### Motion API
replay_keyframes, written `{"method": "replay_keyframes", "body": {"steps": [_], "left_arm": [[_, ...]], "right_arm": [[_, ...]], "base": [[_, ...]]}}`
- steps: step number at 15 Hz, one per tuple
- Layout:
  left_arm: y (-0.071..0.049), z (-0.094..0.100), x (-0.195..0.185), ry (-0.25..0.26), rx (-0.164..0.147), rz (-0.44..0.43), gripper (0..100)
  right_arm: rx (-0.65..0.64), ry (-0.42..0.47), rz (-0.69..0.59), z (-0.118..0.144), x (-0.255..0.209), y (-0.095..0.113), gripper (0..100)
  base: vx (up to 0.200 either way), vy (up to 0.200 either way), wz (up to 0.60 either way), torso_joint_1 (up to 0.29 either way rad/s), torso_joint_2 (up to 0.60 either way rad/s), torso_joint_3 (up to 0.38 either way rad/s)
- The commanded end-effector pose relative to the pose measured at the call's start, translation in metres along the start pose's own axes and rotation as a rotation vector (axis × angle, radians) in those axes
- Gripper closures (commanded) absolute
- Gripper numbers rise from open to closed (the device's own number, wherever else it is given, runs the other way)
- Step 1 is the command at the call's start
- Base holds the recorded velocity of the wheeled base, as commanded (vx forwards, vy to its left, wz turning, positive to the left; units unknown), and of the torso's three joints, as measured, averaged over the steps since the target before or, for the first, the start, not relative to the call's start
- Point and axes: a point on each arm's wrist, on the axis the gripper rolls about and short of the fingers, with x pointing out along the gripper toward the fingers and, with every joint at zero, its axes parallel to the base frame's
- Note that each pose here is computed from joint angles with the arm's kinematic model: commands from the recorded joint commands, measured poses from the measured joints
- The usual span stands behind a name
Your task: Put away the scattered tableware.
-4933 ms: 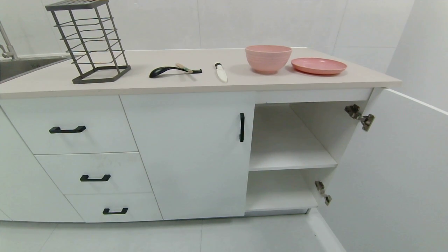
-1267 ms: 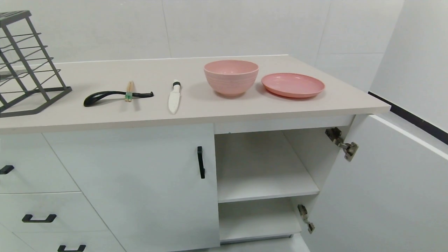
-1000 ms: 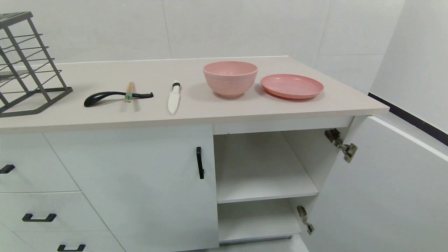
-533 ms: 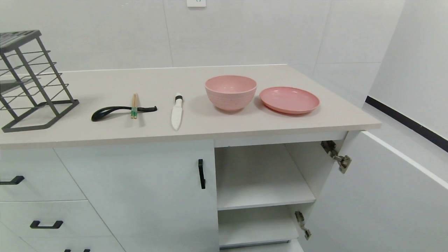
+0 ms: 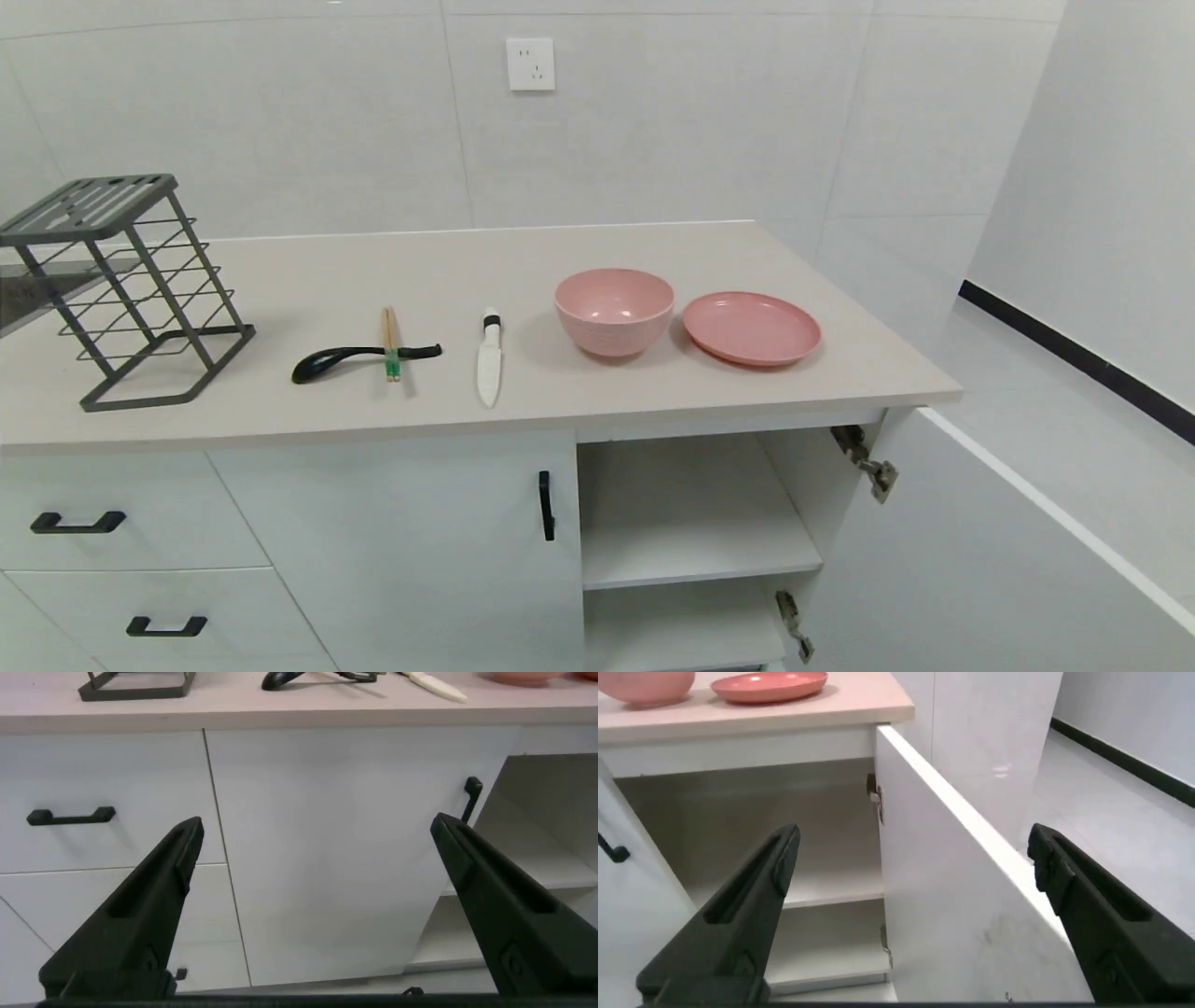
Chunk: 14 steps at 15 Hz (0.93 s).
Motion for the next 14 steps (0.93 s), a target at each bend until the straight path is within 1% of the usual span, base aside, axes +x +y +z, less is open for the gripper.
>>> {"method": "replay_keyframes", "body": {"steps": [1, 3, 11, 14], "left_arm": [[0.0000, 0.0000, 0.0001, 0.001, 0.000, 0.000, 0], [0.0000, 0.0000, 0.0001, 0.001, 0.000, 0.000, 0], [0.0000, 0.0000, 0.0001, 0.001, -0.001, 0.000, 0], [0.0000, 0.0000, 0.0001, 0.001, 0.000, 0.000, 0]], "right_arm": [[0.000, 0.000, 0.001, 0.0000, 0.0000, 0.0000, 0], [0.000, 0.000, 0.001, 0.0000, 0.0000, 0.0000, 0], [0.000, 0.001, 0.001, -0.0005, 0.0001, 0.0000, 0], [0.000, 0.000, 0.001, 0.0000, 0.0000, 0.0000, 0]], "base": [[0.000, 0.000, 0.00, 0.442, -0.50, -0.222], [0.000, 0.000, 0.00, 0.356, -0.49, -0.237], [0.000, 0.000, 0.00, 0.287, -0.53, -0.257], [0.200, 0.000, 0.00, 0.290, -0.58, -0.277]]}}
